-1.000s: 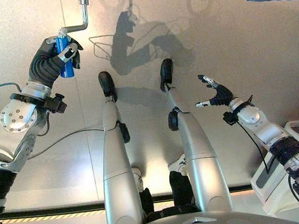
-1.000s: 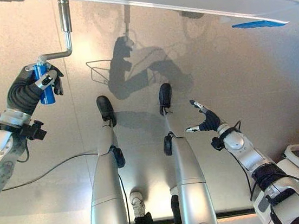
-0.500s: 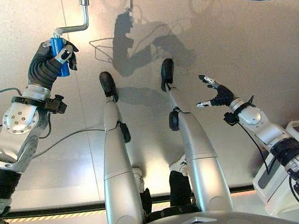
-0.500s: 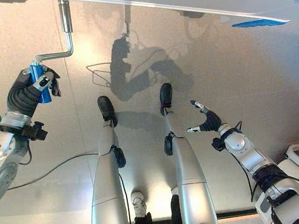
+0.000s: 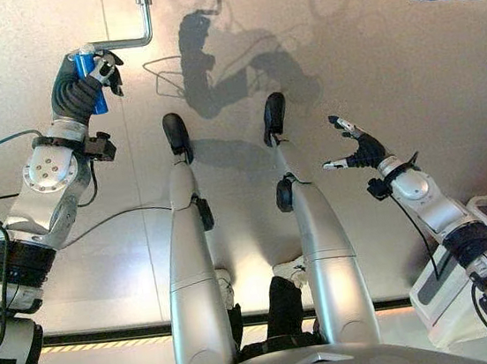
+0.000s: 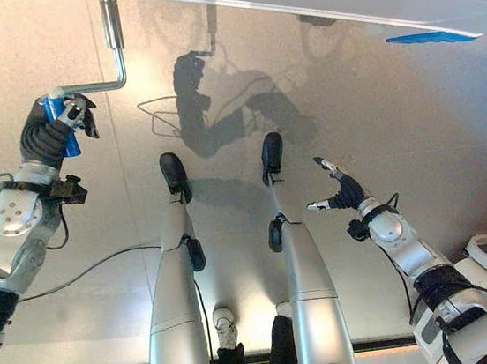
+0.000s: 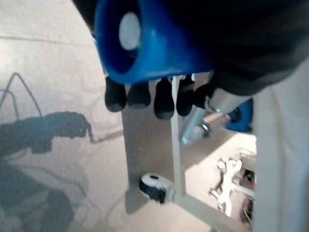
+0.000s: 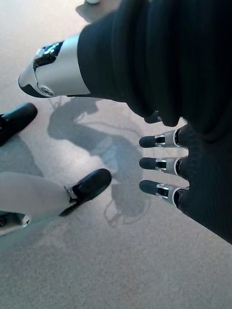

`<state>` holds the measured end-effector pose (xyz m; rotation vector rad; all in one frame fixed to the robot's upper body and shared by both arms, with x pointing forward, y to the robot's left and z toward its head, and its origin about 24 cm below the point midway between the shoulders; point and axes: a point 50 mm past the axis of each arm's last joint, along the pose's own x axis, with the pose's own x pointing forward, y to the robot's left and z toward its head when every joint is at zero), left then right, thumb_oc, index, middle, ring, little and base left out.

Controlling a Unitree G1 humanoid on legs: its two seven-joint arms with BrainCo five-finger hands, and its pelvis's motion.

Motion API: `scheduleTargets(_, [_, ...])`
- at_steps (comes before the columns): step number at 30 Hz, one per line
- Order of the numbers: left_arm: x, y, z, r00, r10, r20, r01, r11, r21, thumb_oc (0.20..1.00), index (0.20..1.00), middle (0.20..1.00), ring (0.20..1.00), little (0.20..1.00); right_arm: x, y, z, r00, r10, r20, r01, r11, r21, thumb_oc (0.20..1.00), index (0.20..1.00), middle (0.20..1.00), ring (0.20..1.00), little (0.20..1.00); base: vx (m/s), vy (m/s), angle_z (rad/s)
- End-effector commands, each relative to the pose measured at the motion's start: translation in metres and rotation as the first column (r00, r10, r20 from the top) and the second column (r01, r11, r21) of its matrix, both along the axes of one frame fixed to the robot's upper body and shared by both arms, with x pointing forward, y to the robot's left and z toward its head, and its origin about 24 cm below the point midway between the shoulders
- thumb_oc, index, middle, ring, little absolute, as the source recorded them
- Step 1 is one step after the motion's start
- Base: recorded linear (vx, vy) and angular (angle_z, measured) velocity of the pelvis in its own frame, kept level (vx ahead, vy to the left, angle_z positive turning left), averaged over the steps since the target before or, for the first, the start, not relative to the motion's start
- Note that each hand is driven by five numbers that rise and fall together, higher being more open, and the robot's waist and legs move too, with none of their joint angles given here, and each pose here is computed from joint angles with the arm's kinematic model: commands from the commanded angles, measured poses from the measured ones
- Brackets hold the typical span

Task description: Raise the hospital bed

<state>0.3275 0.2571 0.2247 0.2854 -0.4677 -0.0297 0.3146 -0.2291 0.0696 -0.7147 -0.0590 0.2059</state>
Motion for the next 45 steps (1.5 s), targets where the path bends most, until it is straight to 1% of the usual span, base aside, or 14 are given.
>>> scheduleTargets(1, [-0.001,-0.024,0.009,0.995,-0.080,0.063,0.078,0.996,0.040,0.200,0.200,0.200,0.200,0.200,-0.007,0.002,-0.004,1.000,0.028,-0.014,-0.028,0.999,-0.021,1.000,1.000,1.000,1.000,1.000,0.00,0.000,0.00])
scheduleTargets(15, [0.022,-0.041,0.022,0.995,-0.072,0.063,0.067,0.995,0.078,0.200,0.200,0.200,0.200,0.200,0.000,0.009,0.001,0.999,0.054,-0.004,-0.054,0.998,-0.025,1.000,1.000,1.000,1.000,1.000,0.00,0.000,0.00])
scheduleTargets(25, [0.047,-0.045,0.005,0.999,-0.006,-0.040,0.008,0.999,0.053,0.200,0.200,0.200,0.200,0.200,0.007,0.017,0.004,0.998,0.067,-0.001,-0.067,0.997,-0.029,1.000,1.000,1.000,1.000,1.000,0.00,-0.001,-0.01])
scheduleTargets(31, [0.058,-0.053,-0.001,0.997,0.013,-0.080,-0.009,0.999,0.046,0.200,0.200,0.200,0.200,0.200,0.013,0.022,0.010,0.997,0.077,0.019,-0.076,0.997,-0.028,1.000,1.000,1.000,1.000,1.000,0.00,-0.005,-0.03])
scheduleTargets(39, [0.067,-0.067,0.006,0.997,0.005,-0.081,0.000,0.998,0.065,0.200,0.200,0.200,0.200,0.200,0.016,0.027,0.012,0.996,0.089,0.023,-0.089,0.996,-0.021,1.000,1.000,1.000,1.000,1.000,0.00,-0.006,-0.04])
scheduleTargets(45, [0.067,-0.080,0.013,0.998,-0.034,-0.056,0.039,0.995,0.095,0.200,0.200,0.200,0.200,0.200,0.017,0.028,0.011,0.996,0.088,0.018,-0.088,0.996,-0.023,1.000,1.000,1.000,1.000,1.000,0.00,0.000,0.00])
